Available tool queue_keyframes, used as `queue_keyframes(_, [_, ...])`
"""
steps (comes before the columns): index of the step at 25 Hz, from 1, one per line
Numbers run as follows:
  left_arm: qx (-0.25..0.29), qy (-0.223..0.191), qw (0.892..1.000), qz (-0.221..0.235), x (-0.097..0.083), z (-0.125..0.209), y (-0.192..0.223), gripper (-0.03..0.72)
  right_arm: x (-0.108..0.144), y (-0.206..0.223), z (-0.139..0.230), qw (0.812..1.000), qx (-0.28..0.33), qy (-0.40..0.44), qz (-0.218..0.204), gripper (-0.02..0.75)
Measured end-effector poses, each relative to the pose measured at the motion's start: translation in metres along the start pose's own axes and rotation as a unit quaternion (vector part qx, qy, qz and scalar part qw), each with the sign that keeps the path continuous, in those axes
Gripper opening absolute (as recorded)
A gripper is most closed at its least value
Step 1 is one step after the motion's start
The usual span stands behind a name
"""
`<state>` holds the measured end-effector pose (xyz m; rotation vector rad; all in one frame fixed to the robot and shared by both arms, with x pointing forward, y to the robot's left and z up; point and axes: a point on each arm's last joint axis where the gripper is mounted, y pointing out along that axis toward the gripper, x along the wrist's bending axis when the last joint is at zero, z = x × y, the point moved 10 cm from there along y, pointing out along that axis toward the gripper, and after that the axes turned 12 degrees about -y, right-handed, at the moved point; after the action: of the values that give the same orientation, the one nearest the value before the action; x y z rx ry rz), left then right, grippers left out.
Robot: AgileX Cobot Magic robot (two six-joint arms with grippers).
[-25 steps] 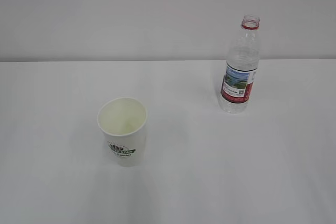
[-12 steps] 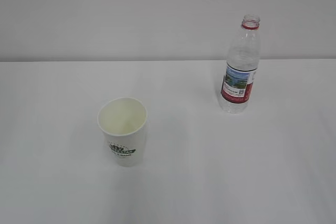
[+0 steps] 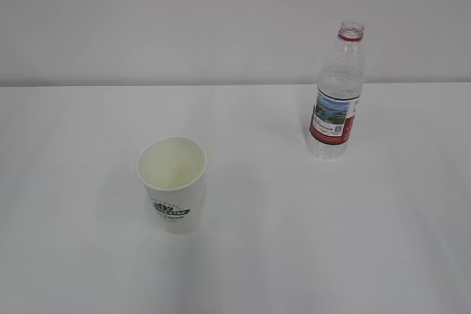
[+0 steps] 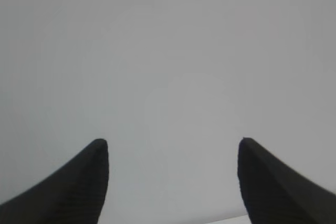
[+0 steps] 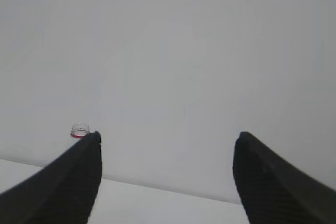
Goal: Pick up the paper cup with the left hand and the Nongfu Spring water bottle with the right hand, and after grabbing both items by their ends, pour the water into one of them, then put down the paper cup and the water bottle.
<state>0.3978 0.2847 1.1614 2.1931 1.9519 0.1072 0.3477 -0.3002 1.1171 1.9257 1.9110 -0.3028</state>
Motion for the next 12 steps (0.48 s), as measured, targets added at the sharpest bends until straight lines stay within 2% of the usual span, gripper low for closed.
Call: queue_keyframes(12, [0.014,0.002,1.000,0.011,-0.004,0.014,0.047,0.561,0.007,0.062,-0.008,1.000,-0.002,-0.005,-0.018,0.588])
